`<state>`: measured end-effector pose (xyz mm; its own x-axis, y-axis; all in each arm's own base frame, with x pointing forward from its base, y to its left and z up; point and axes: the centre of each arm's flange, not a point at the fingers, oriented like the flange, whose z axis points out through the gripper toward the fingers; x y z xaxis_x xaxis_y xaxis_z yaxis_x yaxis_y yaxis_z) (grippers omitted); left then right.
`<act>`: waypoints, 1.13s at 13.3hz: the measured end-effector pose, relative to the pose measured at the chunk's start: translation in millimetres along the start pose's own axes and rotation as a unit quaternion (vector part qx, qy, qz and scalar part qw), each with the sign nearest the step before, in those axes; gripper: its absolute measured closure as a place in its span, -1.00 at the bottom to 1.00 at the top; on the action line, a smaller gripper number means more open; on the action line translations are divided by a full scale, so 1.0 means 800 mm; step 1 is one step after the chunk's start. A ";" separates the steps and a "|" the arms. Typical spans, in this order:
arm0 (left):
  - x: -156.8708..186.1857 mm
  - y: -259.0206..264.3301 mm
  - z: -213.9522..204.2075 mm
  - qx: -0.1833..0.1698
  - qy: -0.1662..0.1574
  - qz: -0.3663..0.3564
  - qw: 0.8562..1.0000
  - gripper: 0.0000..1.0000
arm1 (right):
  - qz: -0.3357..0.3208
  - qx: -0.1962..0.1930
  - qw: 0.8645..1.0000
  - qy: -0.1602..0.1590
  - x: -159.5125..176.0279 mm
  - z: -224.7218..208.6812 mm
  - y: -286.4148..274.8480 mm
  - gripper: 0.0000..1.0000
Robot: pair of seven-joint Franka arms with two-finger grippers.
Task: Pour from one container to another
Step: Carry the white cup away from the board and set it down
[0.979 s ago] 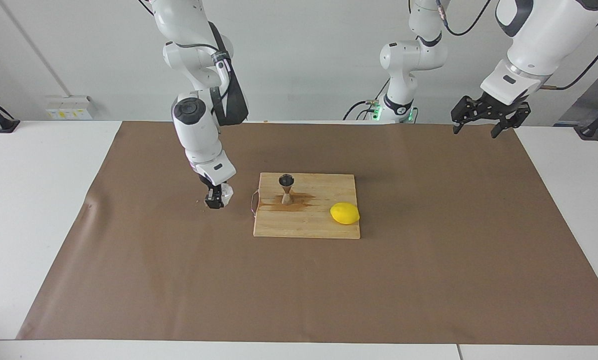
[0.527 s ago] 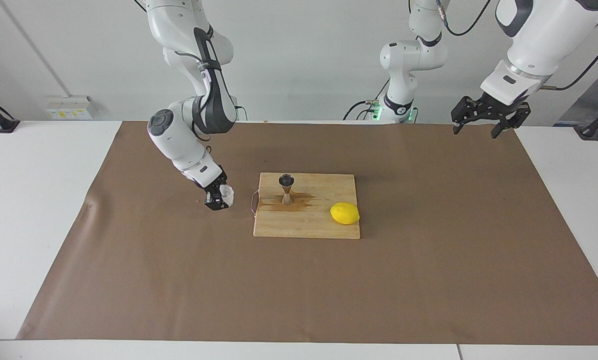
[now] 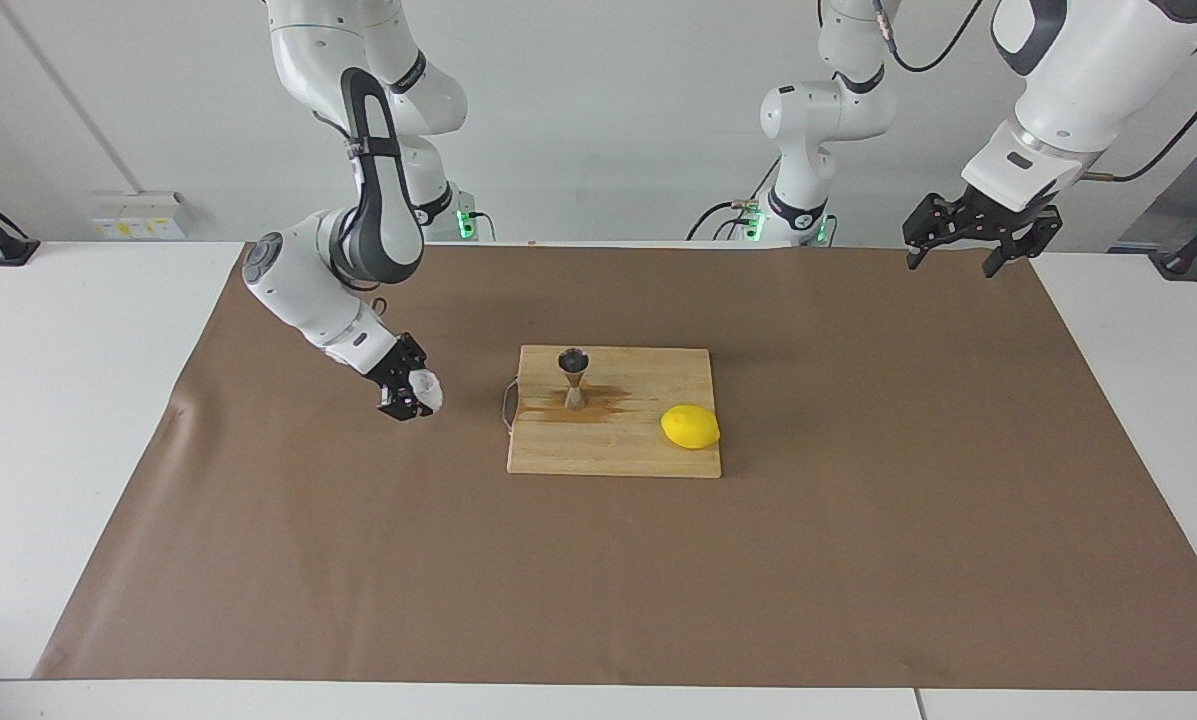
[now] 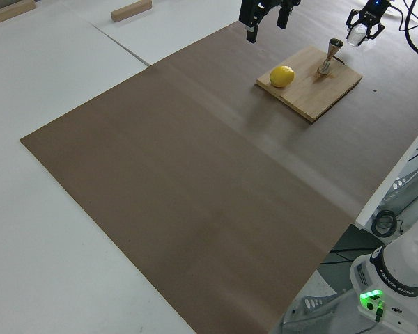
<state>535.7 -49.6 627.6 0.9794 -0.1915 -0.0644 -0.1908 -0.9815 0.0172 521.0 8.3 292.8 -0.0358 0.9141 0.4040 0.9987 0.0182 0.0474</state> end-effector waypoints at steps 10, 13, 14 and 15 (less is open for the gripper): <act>0.000 0.000 0.000 0.000 0.000 0.000 1.000 -1.00 | 0.006 0.013 1.000 0.023 -0.108 -0.019 -0.027 -0.38; 0.001 0.000 -0.001 0.000 0.003 0.000 1.000 -1.00 | -0.004 0.009 1.000 0.022 -0.099 -0.022 -0.018 -0.98; 0.001 -0.001 -0.001 0.000 0.005 0.000 1.000 -1.00 | -0.006 0.004 1.000 0.021 -0.091 -0.027 -0.011 -0.98; 0.001 -0.001 -0.001 0.001 0.006 0.000 1.000 -1.00 | -0.004 -0.003 1.000 0.019 -0.084 -0.036 -0.004 -1.00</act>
<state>537.0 -49.2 628.4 0.9802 -0.1906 -0.0534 -0.1900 -0.9817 0.0160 519.1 -64.6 291.6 -0.0461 0.8976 0.4384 0.9981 0.0236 0.0566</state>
